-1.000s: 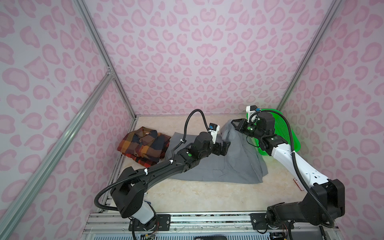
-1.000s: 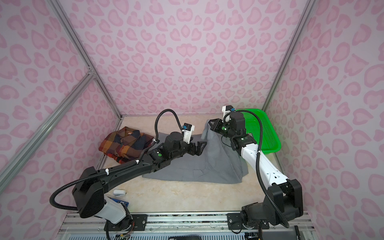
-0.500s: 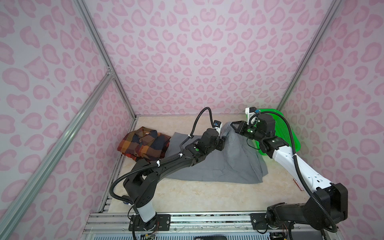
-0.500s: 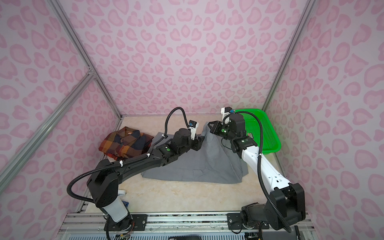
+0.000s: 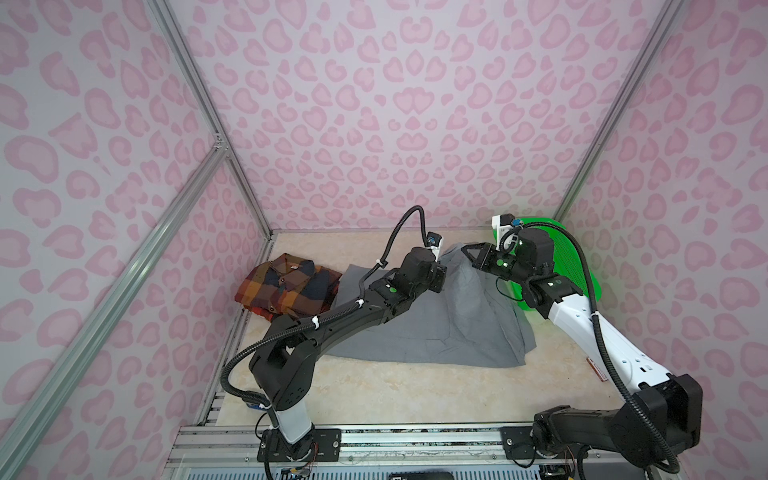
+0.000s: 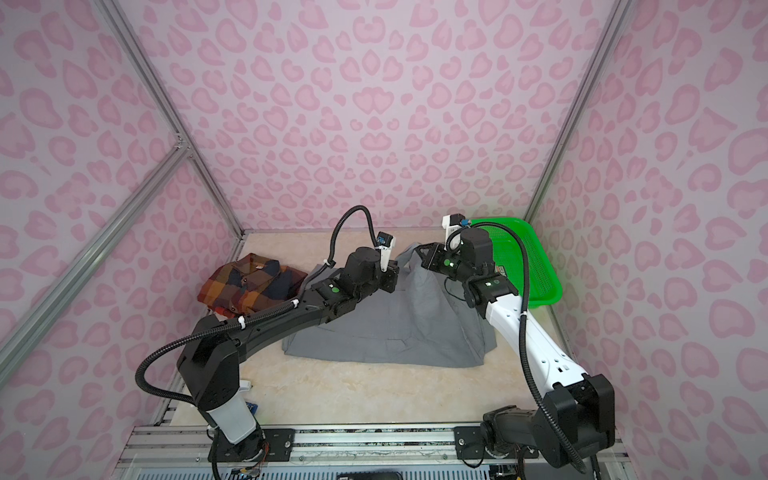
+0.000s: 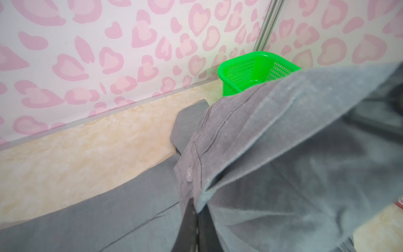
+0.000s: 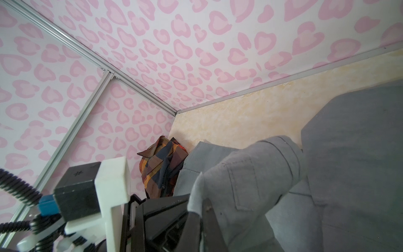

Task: Fold and stack the long sleeve shirts

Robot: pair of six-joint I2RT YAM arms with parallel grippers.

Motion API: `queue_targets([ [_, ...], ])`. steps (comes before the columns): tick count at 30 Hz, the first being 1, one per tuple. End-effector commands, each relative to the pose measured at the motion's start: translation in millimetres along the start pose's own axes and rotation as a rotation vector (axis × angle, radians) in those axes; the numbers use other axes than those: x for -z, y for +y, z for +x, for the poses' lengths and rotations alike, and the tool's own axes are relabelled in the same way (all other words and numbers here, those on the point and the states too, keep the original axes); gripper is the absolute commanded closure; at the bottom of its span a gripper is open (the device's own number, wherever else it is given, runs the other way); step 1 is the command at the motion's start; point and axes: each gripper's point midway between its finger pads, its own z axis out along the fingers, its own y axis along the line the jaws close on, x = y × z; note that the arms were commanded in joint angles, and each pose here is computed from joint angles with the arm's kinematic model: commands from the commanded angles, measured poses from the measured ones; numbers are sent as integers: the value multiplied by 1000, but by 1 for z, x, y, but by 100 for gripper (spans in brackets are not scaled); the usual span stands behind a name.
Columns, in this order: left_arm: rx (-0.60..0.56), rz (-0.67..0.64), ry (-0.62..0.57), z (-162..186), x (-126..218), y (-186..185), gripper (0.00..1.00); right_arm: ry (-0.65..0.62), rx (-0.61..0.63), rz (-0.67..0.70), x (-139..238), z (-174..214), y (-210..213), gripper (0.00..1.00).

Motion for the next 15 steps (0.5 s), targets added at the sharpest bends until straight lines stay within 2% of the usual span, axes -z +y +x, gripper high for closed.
queue_targets([
  [1, -21, 45, -13, -8, 7, -6, 96, -11, 20, 2, 3, -3, 2, 100],
  [3, -20, 64, -29, -12, 12, -9, 97, -11, 26, 5, 5, -3, 2, 98],
  [4, -29, 55, -46, -19, 17, -7, 96, -11, 32, 7, 7, -3, 2, 87],
  [5, -47, 42, -32, -10, 19, -3, 96, -12, 41, 9, 9, -3, 2, 77],
  [8, -129, -23, -86, -20, 38, 11, 96, -36, 77, 36, 22, -6, 1, 61],
  [12, -260, -80, -223, -34, 74, 24, 96, -83, 89, 91, 40, -9, -8, 53],
  [15, -330, -90, -339, -41, 103, 27, 96, -100, 54, 111, 49, -7, -18, 52],
])
